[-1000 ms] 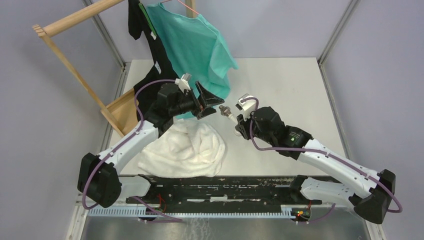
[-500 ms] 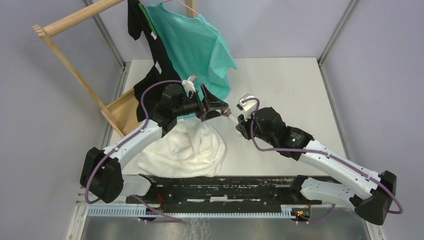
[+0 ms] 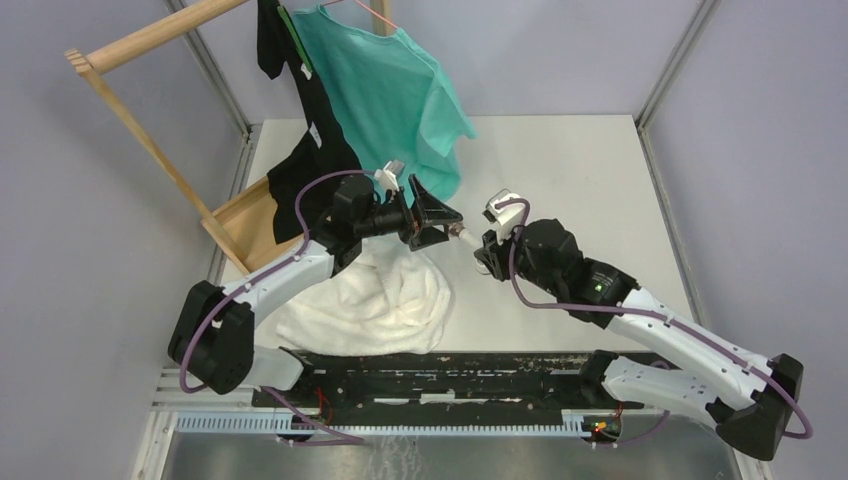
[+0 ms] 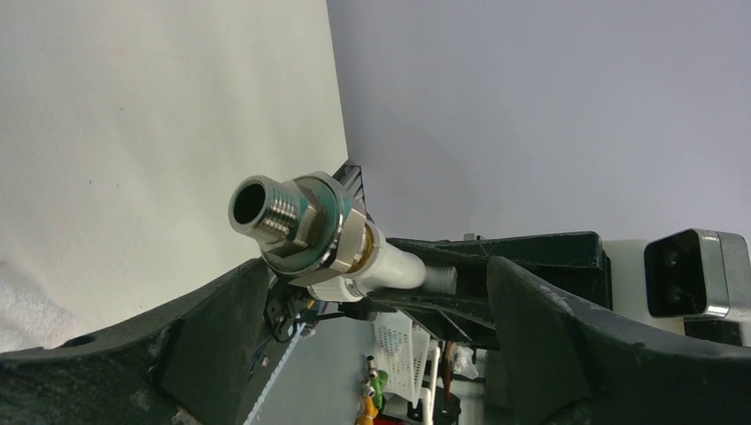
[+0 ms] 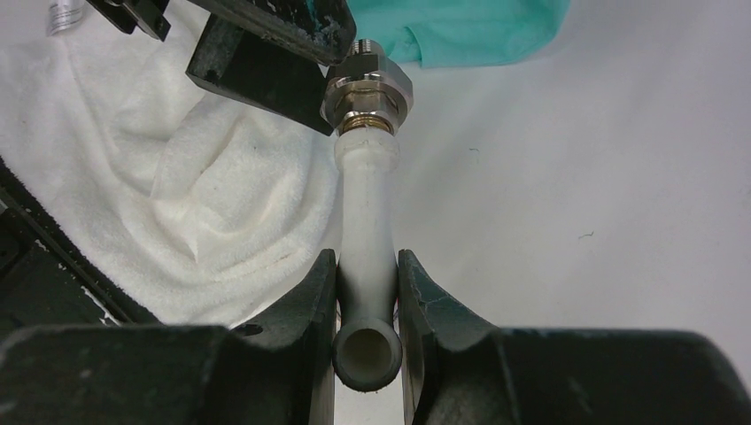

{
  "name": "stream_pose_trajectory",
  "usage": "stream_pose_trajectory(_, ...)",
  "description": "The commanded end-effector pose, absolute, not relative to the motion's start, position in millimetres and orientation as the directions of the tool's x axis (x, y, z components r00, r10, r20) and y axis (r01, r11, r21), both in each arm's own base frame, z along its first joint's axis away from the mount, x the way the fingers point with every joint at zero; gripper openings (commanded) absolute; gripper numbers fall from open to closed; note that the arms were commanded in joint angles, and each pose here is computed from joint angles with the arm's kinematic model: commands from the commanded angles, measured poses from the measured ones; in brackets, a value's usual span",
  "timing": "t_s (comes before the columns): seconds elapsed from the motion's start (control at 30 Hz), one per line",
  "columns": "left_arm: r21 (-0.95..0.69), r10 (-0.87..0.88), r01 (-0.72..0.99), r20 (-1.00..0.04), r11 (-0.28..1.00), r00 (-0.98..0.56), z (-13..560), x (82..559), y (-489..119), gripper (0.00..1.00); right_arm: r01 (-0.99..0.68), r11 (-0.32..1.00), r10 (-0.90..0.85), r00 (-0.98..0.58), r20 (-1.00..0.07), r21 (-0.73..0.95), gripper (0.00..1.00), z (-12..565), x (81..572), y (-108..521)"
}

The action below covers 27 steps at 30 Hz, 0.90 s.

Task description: Install the water faucets

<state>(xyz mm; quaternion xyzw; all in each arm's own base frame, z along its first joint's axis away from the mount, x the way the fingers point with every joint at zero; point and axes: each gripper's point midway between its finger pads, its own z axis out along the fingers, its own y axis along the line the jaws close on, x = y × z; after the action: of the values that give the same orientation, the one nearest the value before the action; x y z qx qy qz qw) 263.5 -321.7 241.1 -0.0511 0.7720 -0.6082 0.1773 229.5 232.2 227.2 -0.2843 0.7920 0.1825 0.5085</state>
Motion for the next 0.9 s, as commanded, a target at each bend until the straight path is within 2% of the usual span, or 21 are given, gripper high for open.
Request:
stream_pose_trajectory(0.0,-0.947,-0.238,0.218,-0.274,0.237,-0.932,254.2,254.4,-320.4,0.99,-0.663,0.747,-0.116,-0.200,-0.973,0.047,0.00,278.7,231.5,241.2)
stream_pose_trajectory(0.37,-0.911,-0.200,0.319,-0.374,0.260,-0.906,258.0,245.8,-300.4,1.00,-0.662,0.721,0.003,-0.290,-0.957,0.203,0.01,274.7,242.1,233.4)
stream_pose_trajectory(0.63,-0.915,-0.169,0.279,-0.336,0.293,-0.926,235.9,250.6,-303.3,0.99,-0.631,0.728,0.004,-0.388,-0.922,0.269,0.01,235.1,260.3,241.5)
stream_pose_trajectory(0.73,-0.885,-0.138,0.318,-0.382,0.340,-0.914,233.3,252.3,-295.7,0.99,-0.626,0.714,0.041,-0.410,-0.911,0.314,0.01,234.5,264.4,240.4)
stream_pose_trajectory(0.87,-0.800,-0.147,0.410,-0.514,0.439,-0.845,245.6,262.0,-274.2,0.99,-0.623,0.687,0.092,-0.435,-0.896,0.373,0.00,238.1,267.7,234.2)
